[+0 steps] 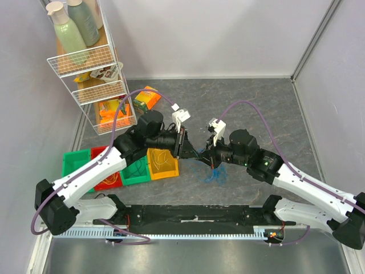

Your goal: Untangle the cables

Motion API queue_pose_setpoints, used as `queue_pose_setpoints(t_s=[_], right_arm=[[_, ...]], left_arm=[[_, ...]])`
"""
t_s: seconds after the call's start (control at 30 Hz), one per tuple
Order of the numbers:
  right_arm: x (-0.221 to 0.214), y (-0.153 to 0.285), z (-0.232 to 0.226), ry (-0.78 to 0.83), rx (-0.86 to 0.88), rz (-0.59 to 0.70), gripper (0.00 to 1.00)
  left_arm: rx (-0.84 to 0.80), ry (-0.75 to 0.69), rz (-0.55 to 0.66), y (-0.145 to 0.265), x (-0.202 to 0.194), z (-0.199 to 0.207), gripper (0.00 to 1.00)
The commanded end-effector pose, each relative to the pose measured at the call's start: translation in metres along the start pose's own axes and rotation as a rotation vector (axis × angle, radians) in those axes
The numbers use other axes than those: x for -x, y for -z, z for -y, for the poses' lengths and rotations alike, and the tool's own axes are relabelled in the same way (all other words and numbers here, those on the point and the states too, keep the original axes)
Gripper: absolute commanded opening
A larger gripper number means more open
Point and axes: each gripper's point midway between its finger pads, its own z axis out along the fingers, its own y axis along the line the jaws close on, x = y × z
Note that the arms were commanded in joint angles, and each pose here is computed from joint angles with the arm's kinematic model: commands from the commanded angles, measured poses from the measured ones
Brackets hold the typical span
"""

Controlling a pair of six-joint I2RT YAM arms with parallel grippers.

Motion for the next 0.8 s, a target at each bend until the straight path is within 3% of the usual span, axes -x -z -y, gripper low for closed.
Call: queue_pose_setpoints(t_s=[0.0, 0.2, 0.27, 0.77], right_arm=[[0.015, 0.001, -0.014, 0.034, 0.067, 0.054, 0.00], [0.007, 0.002, -0.019, 0.061, 0.104, 0.016, 0.00], [0.005, 0.002, -0.020, 0.066, 0.111, 0.007, 0.00], [0.007, -0.002, -0.025, 0.059, 0.140, 0.002, 0.00]], left_arm=[[0.026, -0.089, 0.031, 0.011, 0.006, 0.003, 0.21], [0.058, -0.159, 0.066, 0.028, 0.011, 0.008, 0.04], [0.092, -0.171, 0.096, 0.036, 0.015, 0.006, 0.04], [-0.040, -0.141, 0.060, 0.023, 0.005, 0.016, 0.23]])
